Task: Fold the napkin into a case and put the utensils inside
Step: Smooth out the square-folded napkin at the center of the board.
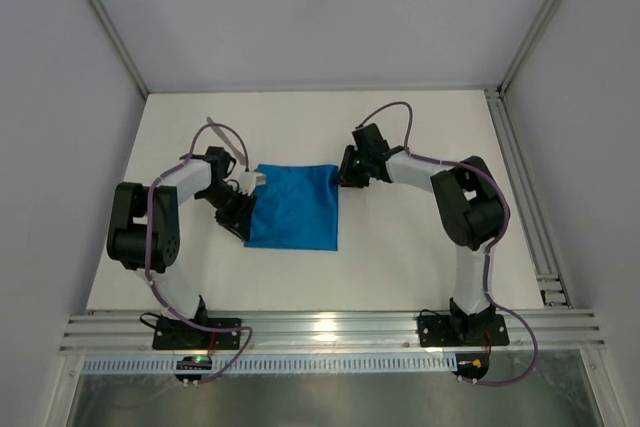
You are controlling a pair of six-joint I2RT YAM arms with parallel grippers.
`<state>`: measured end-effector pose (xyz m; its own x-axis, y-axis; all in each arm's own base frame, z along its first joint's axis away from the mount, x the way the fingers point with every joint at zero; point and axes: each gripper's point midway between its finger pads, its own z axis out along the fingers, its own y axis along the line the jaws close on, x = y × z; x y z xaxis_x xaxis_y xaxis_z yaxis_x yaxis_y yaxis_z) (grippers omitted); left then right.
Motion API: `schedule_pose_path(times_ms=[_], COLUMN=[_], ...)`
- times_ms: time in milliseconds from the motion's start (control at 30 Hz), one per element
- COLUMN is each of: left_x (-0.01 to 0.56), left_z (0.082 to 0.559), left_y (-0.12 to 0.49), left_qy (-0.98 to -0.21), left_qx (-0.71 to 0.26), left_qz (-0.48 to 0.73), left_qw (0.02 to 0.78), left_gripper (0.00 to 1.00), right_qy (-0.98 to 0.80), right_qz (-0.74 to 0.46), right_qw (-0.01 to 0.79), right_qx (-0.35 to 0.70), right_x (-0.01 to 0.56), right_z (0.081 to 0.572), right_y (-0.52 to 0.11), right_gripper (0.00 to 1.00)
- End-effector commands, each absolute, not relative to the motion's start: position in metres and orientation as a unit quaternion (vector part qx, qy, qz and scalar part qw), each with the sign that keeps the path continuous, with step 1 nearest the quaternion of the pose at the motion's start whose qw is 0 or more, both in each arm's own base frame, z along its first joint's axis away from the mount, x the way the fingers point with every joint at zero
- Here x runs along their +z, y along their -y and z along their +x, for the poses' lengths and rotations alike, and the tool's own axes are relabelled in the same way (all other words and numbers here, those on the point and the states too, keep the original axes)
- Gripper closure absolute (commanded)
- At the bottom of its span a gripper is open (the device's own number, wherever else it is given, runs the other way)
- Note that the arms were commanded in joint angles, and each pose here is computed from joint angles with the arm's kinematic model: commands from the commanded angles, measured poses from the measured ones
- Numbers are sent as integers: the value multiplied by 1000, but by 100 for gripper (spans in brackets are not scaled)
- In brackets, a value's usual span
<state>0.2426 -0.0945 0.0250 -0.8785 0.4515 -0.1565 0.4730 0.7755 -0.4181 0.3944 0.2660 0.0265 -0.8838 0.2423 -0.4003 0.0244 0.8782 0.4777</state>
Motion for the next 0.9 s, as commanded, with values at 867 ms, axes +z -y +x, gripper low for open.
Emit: schedule_pose_path(times_ms=[867], left_x=[46], left_z=[202], left_y=[95], left_qy=[-913], left_qx=[-268], left_qz=[305], left_qw=[-43], left_gripper=[99], right_qy=[-899], right_qz=[184], right_qw=[278], right_qx=[285], right_x=[44], right_z=[335], right_y=[-235], right_gripper=[96])
